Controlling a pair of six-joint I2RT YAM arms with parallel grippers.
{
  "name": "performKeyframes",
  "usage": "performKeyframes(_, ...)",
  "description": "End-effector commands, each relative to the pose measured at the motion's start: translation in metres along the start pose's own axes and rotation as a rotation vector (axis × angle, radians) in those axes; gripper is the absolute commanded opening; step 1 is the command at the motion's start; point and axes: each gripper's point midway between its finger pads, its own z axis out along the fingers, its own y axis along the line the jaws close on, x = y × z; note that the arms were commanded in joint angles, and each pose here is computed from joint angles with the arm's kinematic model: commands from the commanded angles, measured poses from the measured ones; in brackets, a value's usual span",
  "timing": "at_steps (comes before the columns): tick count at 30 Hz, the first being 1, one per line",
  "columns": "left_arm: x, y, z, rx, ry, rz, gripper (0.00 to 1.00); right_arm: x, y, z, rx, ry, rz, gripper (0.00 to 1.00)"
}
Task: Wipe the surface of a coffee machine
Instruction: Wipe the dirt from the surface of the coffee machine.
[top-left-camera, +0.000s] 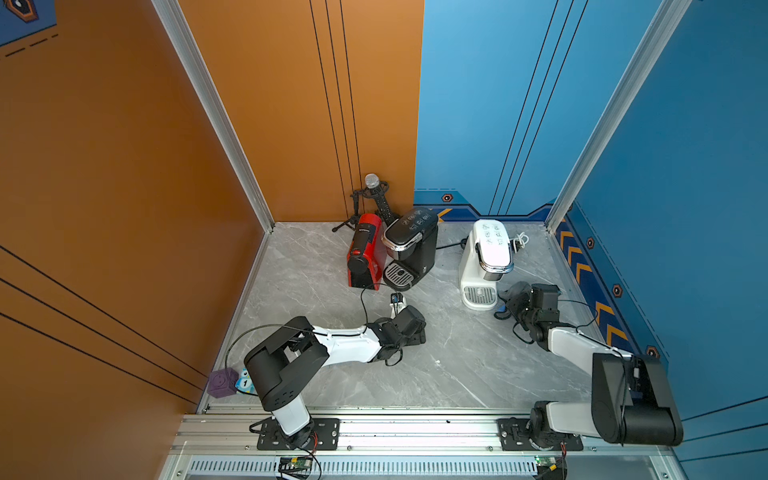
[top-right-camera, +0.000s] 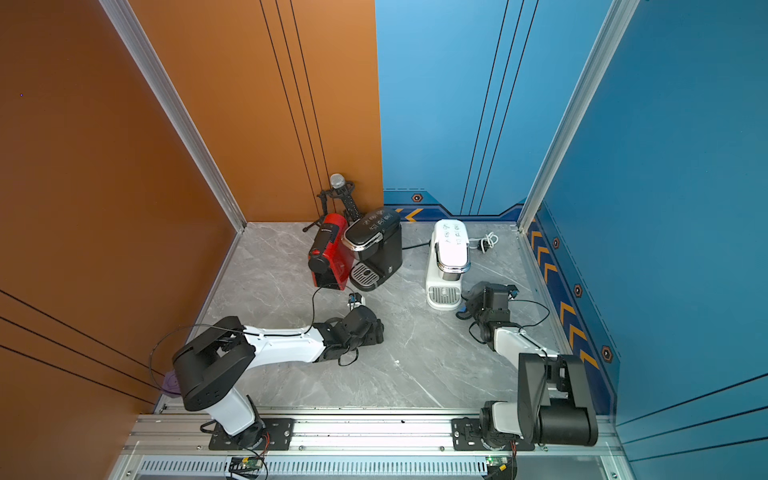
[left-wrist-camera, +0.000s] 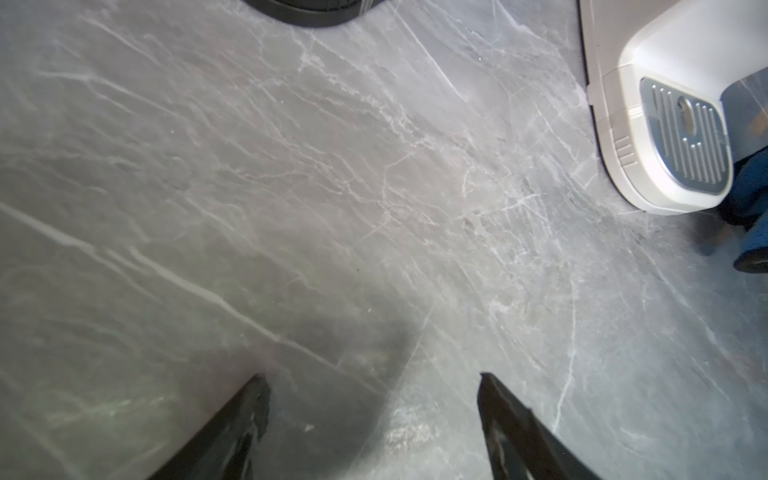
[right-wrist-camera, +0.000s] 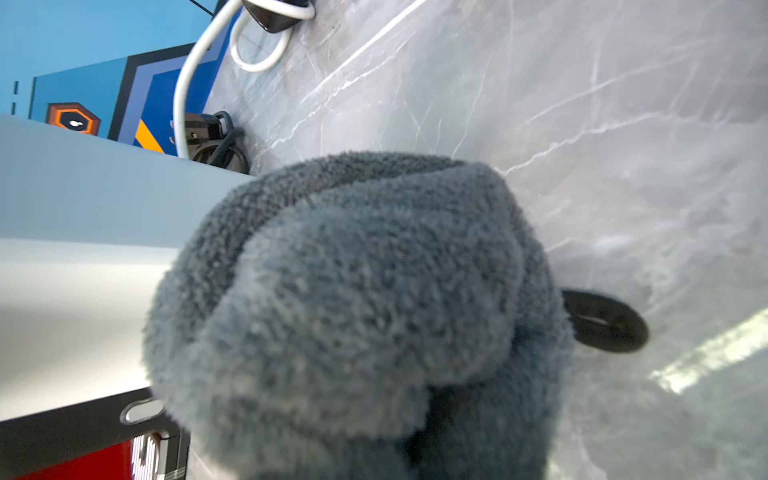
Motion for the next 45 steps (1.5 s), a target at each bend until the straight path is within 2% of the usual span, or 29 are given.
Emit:
performKeyframes(1, 0.003, -0.009, 0.004, 0.015, 0.028, 0.028, 0.80, -0.009, 0.042, -0.046, -0.058, -0.030, -0.166, 0.09)
performKeyframes(5, 0.004, -0.013, 0.008, 0.016, 0.034, 0.031, 0.80, -0.033, 0.094, -0.122, -0.081, -0.191, -0.390, 0.09)
performKeyframes(8, 0.007, -0.016, 0.012, 0.022, 0.041, 0.032, 0.80, -0.044, 0.126, -0.159, -0.116, -0.214, -0.498, 0.09)
performKeyframes(10, 0.009, -0.019, 0.014, 0.030, 0.044, 0.034, 0.80, -0.045, 0.151, -0.173, -0.128, -0.198, -0.584, 0.09)
performKeyframes(14, 0.012, -0.020, 0.013, 0.034, 0.044, 0.041, 0.80, -0.032, 0.204, -0.172, -0.090, -0.106, -0.827, 0.09)
performKeyframes(17, 0.012, -0.018, 0.009, 0.037, 0.032, 0.036, 0.80, -0.018, 0.242, -0.146, 0.000, -0.018, -1.011, 0.10)
performKeyframes(21, 0.011, -0.010, 0.000, 0.032, 0.011, 0.024, 0.80, -0.007, 0.273, -0.095, 0.205, 0.043, -1.201, 0.10)
performKeyframes(26, 0.010, 0.007, -0.015, 0.017, -0.019, 0.009, 0.80, 0.001, 0.282, -0.038, 0.370, 0.082, -1.296, 0.09)
performKeyframes(30, 0.012, 0.021, -0.023, 0.004, -0.039, -0.008, 0.80, 0.011, 0.273, -0.011, 0.456, 0.090, -1.346, 0.09)
performKeyframes(36, 0.014, 0.027, -0.024, 0.015, -0.035, -0.015, 0.81, 0.006, 0.232, 0.021, 0.661, 0.107, -1.404, 0.09)
performKeyframes(40, 0.016, 0.028, -0.024, 0.027, -0.036, -0.019, 0.81, 0.002, 0.216, 0.037, 0.718, 0.112, -1.419, 0.08)
performKeyframes(45, 0.016, 0.028, -0.024, 0.030, -0.038, -0.022, 0.81, 0.015, 0.197, 0.065, 0.754, 0.158, -1.438, 0.08)
